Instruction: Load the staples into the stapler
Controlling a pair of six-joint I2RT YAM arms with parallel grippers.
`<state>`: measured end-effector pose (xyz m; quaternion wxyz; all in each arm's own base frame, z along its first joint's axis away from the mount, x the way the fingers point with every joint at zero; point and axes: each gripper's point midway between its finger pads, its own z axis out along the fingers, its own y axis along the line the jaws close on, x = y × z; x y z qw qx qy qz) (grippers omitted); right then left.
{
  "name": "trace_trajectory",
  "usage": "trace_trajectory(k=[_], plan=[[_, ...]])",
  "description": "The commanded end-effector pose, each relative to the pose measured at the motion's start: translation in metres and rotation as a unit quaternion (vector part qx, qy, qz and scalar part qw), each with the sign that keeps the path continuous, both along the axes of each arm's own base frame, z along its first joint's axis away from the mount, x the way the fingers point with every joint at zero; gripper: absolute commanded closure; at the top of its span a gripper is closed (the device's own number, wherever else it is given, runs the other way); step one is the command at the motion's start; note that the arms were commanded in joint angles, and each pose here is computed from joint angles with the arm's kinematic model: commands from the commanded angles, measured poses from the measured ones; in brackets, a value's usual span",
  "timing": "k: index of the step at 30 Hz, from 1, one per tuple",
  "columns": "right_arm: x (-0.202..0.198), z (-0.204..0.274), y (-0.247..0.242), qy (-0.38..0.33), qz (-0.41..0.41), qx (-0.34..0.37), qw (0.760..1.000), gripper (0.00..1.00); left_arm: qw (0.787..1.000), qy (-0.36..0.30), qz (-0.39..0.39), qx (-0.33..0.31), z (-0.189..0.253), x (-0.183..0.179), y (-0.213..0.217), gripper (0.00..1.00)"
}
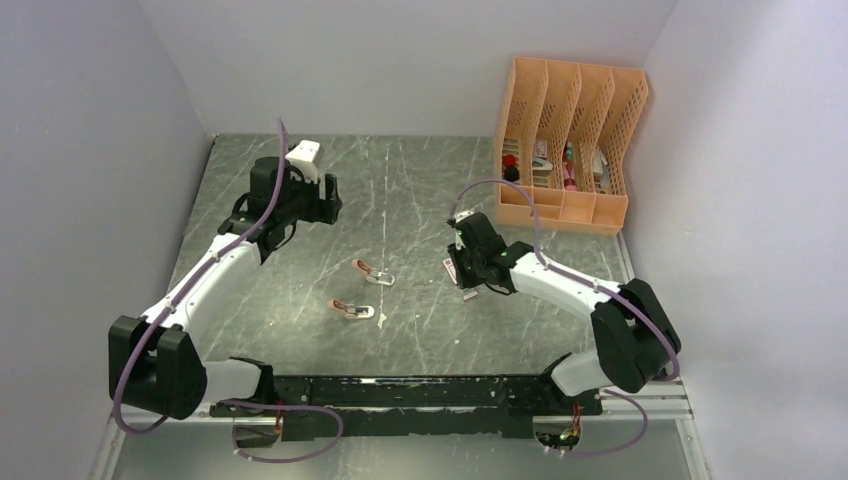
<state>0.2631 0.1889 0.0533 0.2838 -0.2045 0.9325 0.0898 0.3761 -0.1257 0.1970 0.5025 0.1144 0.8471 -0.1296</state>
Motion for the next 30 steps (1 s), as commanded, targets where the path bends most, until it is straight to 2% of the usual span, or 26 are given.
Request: trace_trajectory(k=[1,7,8,11,14,15,20,30], plan=[[0.0,-0.006,-0.009,0.012,-0.03,-0.004,0.999,0.72,1.0,-0.008,-0.015,-0.013,0.003,0.002,-0.008,0.21],[-0.001,-0.013,-0.009,0.024,-0.031,-0.007,0.999,0.68,1.0,-0.009,-0.017,-0.014,0.004,0.002,-0.008,0.21],[-0.001,-0.015,-0.01,0.025,-0.032,-0.009,0.999,0.64,1.0,-0.01,-0.017,-0.013,0.004,0.001,-0.008,0.21],[0.006,-0.011,-0.01,0.012,-0.033,-0.009,0.999,0.42,1.0,-0.011,-0.017,-0.012,0.005,0.001,-0.008,0.21],[0.018,0.006,-0.005,-0.019,-0.034,0.006,0.999,0.25,1.0,-0.011,-0.016,-0.012,0.005,0.001,-0.008,0.21],[0.021,0.01,-0.003,-0.027,-0.032,0.008,0.999,0.23,1.0,-0.01,-0.016,-0.012,0.005,0.001,-0.008,0.21],[0.03,0.004,-0.002,-0.022,-0.018,-0.015,0.999,0.22,1.0,-0.013,-0.014,-0.011,0.006,0.001,-0.007,0.21],[0.033,-0.018,0.003,0.008,0.01,-0.041,0.999,0.27,1.0,-0.015,-0.01,-0.008,0.007,0.0,-0.004,0.21]])
